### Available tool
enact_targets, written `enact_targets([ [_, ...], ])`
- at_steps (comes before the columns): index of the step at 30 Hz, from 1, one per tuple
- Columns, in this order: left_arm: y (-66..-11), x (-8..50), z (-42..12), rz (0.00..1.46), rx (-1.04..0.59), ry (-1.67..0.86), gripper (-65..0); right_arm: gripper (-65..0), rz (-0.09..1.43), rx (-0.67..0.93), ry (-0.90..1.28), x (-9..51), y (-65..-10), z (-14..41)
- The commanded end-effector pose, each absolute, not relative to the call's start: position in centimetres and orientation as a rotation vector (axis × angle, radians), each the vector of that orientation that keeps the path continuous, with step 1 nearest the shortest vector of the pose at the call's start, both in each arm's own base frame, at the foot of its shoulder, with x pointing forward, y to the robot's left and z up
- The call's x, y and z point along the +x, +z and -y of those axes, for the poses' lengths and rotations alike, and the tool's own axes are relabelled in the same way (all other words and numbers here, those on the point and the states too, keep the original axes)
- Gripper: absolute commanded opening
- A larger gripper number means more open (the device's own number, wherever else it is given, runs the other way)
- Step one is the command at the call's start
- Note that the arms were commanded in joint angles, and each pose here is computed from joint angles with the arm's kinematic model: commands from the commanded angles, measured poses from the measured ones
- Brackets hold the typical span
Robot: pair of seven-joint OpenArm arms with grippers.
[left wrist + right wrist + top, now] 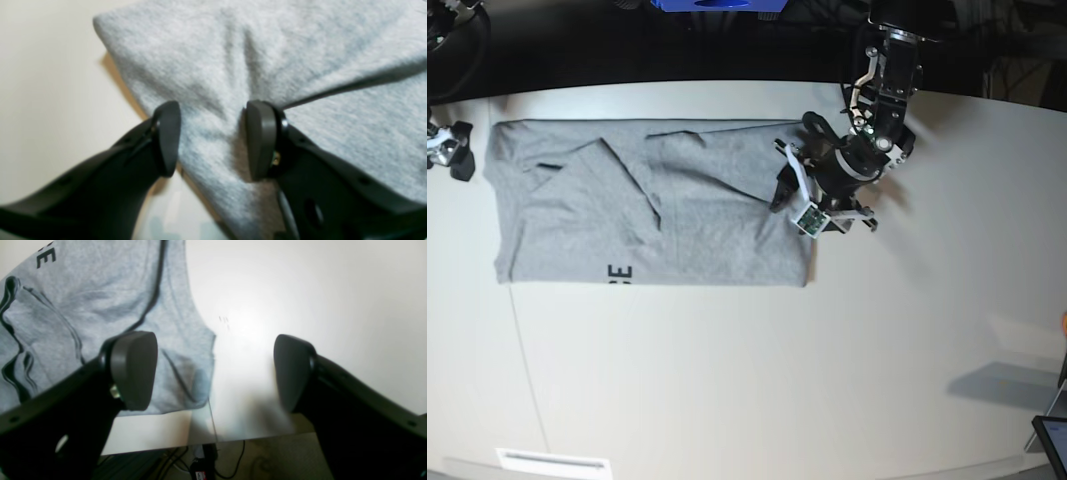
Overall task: Fold the T-shirt properly
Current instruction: 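Move the left gripper to the folded end and pull it outward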
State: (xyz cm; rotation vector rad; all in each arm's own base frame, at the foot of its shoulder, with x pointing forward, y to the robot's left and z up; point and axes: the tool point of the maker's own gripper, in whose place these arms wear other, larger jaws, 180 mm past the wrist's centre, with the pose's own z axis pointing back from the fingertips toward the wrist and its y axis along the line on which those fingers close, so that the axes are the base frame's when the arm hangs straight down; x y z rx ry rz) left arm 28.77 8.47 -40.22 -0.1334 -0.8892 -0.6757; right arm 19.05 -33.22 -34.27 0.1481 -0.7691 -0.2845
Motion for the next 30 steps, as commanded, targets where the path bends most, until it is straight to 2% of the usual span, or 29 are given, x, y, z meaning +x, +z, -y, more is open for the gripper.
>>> enact_targets([
  [1,-39.8,29.2,-9.5,0.892,-0.088,-0.683,-34.3,-13.6,0.815,0.133,-0.259,19.8,-32.9,33.6],
  [8,-39.3,29.5,-10.7,0.896,-0.056,-0.707,-34.3,-12.9,0.765,0.141,-0.252,19.2,-33.5,33.3],
  [16,-33.0,31.3,-11.3,1.023,0.025,-0.675,-34.3,-12.6,0.795,0.241,-0.104,20.7,-33.4,29.9],
  [20,-30.4,31.8,-13.1,1.074,0.091,-0.643,-34.1,-5.5,0.808,0.268,-0.073,21.9,-33.2,28.9],
  [30,-32.2,28.2,-22.6,0.930,0.270,-0.549,-34.1,-6.1,0.726,0.402,-0.156,23.0,-37.6,29.0],
])
